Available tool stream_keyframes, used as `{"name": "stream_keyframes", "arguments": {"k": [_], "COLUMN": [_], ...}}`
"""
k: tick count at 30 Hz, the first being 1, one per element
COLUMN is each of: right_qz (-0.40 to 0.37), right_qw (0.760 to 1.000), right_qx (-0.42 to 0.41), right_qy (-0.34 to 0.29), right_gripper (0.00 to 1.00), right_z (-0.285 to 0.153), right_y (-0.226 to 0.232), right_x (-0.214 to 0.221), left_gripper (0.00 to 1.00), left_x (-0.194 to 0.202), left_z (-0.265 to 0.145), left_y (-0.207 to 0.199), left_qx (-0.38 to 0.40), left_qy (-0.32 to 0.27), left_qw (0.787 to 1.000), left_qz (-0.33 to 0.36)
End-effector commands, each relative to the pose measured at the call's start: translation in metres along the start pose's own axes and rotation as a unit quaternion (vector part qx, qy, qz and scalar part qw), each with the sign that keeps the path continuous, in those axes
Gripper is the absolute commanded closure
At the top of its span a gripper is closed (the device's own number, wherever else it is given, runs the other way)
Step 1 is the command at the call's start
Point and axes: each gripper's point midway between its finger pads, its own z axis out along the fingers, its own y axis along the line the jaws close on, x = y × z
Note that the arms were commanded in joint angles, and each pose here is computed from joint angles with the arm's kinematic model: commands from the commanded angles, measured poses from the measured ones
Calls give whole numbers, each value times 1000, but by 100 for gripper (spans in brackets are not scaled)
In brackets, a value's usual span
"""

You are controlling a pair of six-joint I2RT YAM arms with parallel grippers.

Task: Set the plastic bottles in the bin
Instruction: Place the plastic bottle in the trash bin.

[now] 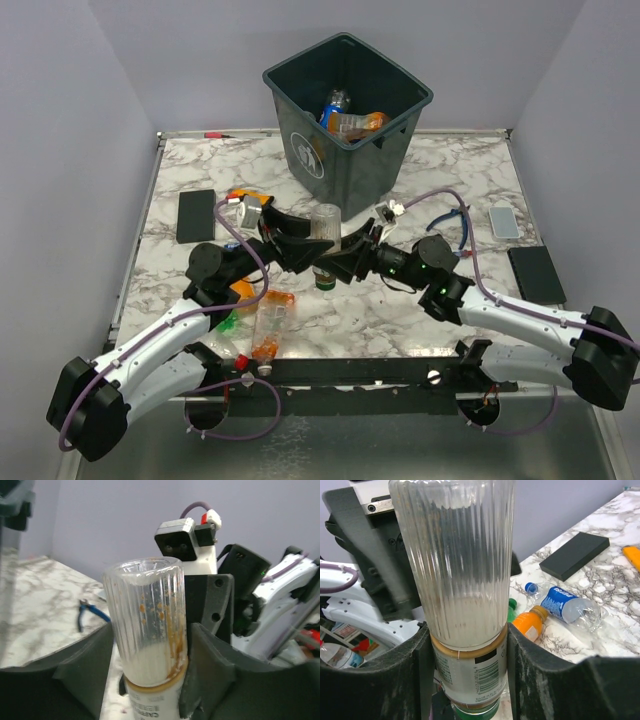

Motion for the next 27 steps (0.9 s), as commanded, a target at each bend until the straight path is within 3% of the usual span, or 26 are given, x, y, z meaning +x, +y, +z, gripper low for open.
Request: {"name": "stream_keyframes", "arguments": {"k": [1,2,3,9,21,27], "right_qz": [-14,-18,-22,-48,-36,-19], "right_qw": [999,999,999,995,992,991], "right_qx": [2,6,11,57,21,-14], "right_qy": [-33,-37,-39,-71,-121,-131], "right_gripper": [65,66,66,67,67,67], "right_z": [-3,-6,-9,-33,-40,-34], "right_y": [5,6,6,8,34,44], "right_x": [-22,-26,-29,-60,-91,-93], "left_gripper": [19,6,2,1,1,1], "left_x": [-4,-6,-9,-17,28,43], "left_z": [-2,-3,-4,-10,-1,4], "left_y": [-10,-11,-10,-14,-57,-54], "left_qx": [17,14,10,5,136,133], "left_qy": [-13,-17,-24,-43,70,89], "left_qw": [1000,1000,1000,999,988,986], "left_qz": [3,3,4,22,-12,-35]}}
